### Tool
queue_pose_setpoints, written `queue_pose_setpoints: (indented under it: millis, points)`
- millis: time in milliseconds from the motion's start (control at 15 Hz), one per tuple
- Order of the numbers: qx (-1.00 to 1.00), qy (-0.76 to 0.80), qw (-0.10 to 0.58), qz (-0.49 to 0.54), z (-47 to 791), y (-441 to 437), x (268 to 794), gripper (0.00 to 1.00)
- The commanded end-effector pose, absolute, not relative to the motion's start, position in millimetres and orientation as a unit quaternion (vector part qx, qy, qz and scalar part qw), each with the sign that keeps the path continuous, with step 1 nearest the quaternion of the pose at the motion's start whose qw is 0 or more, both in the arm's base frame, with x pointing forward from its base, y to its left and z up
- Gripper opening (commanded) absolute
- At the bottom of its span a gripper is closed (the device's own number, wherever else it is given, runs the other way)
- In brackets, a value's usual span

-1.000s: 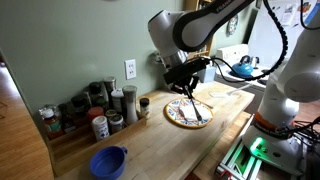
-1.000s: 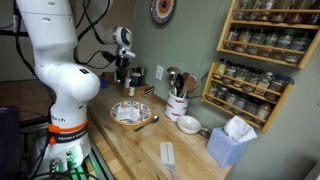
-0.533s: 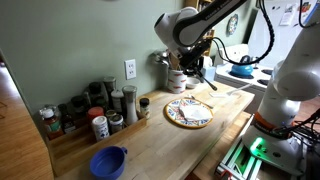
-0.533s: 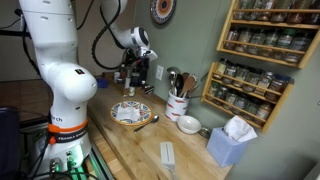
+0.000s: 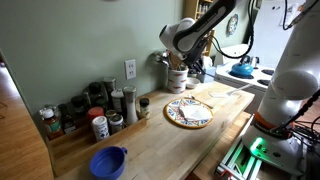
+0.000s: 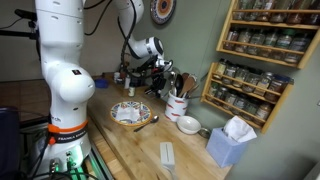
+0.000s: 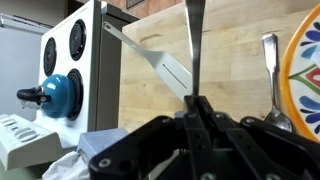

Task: Pick up the silver fork and place it to the right of the silver spoon on the table

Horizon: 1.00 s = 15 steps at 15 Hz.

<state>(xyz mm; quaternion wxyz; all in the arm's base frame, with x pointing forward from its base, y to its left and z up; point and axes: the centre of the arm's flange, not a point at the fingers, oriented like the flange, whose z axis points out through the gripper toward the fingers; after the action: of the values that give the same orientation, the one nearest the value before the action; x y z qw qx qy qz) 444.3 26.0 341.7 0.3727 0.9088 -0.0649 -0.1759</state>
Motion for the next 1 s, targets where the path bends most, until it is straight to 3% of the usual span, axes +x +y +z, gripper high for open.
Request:
queue_pose_setpoints:
  millis: [0,133,200,667,933]
  points:
    - [0.909,-0.061,0.371,-0.178,341.9,25.1,445.3,0.07]
    - [0.91,-0.058,0.371,-0.177,342.9,26.4,446.2,0.07]
    - [0.91,-0.058,0.371,-0.177,343.0,26.6,446.3,0.02]
    - [0.91,0.0,0.358,-0.21,323.9,-22.6,448.0,0.02]
    - [0.921,0.064,0.314,-0.22,306.1,-51.1,439.2,0.02]
